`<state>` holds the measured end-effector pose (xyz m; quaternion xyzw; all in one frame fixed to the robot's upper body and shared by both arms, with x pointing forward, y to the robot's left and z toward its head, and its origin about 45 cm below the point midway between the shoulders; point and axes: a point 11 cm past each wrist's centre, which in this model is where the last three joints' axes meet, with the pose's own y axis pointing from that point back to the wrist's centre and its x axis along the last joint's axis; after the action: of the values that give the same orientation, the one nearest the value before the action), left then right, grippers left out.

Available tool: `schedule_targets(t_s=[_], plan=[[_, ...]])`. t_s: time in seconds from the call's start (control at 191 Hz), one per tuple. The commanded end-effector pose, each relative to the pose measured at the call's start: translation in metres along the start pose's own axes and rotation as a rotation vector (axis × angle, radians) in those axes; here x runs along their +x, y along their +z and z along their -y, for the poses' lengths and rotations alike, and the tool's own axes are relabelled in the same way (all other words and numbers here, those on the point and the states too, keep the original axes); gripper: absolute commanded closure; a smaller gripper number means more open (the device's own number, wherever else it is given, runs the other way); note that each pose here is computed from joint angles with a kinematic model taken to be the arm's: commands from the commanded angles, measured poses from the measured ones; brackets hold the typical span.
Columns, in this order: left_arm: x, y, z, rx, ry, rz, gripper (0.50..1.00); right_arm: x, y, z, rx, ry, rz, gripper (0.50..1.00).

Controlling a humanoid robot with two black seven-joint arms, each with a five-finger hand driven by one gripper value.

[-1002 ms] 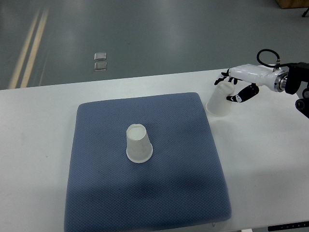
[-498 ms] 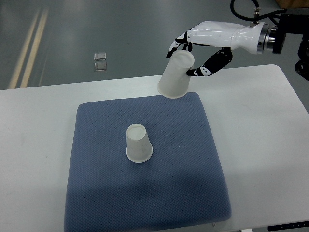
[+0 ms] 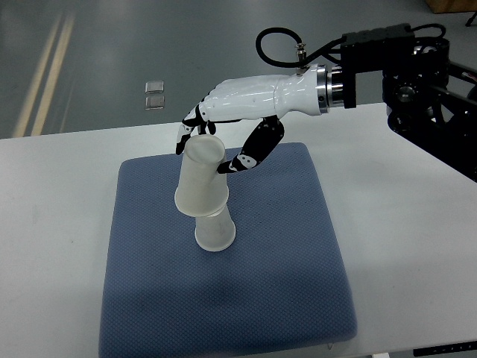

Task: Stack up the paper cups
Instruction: 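Lower the held cup onto the cup on the cushion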

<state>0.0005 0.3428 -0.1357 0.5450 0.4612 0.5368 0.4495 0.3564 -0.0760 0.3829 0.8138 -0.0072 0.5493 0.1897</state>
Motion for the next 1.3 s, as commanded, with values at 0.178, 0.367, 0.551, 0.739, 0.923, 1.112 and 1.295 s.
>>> schedule_targets(t_s=[0.178,0.367,0.551,0.739,0.923,1.112,1.295], plan=[[0.000,0.000,0.000,0.000,0.000,0.000,0.500,-0.011,-0.004,0.018,-0.007,-0.030,-0.048,0.948],[0.000,0.000,0.000,0.000,0.000,0.000,0.500,-0.014,-0.001,0.020,-0.034,-0.040,-0.090,0.948],[0.000,0.000,0.000,0.000,-0.002,0.000,0.500,-0.015,0.000,0.022,-0.045,-0.047,-0.109,0.948],[0.000,0.000,0.000,0.000,0.000,0.000,0.500,-0.018,0.006,0.021,-0.075,-0.036,-0.116,0.948],[0.000,0.000,0.000,0.000,0.000,0.000,0.500,-0.025,0.007,0.024,-0.077,-0.052,-0.109,0.948],[0.000,0.000,0.000,0.000,0.000,0.000,0.500,-0.030,0.010,0.025,-0.081,-0.059,-0.093,0.940],[0.000,0.000,0.000,0.000,0.000,0.000,0.500,-0.041,0.013,0.028,-0.091,-0.090,-0.096,0.940]])
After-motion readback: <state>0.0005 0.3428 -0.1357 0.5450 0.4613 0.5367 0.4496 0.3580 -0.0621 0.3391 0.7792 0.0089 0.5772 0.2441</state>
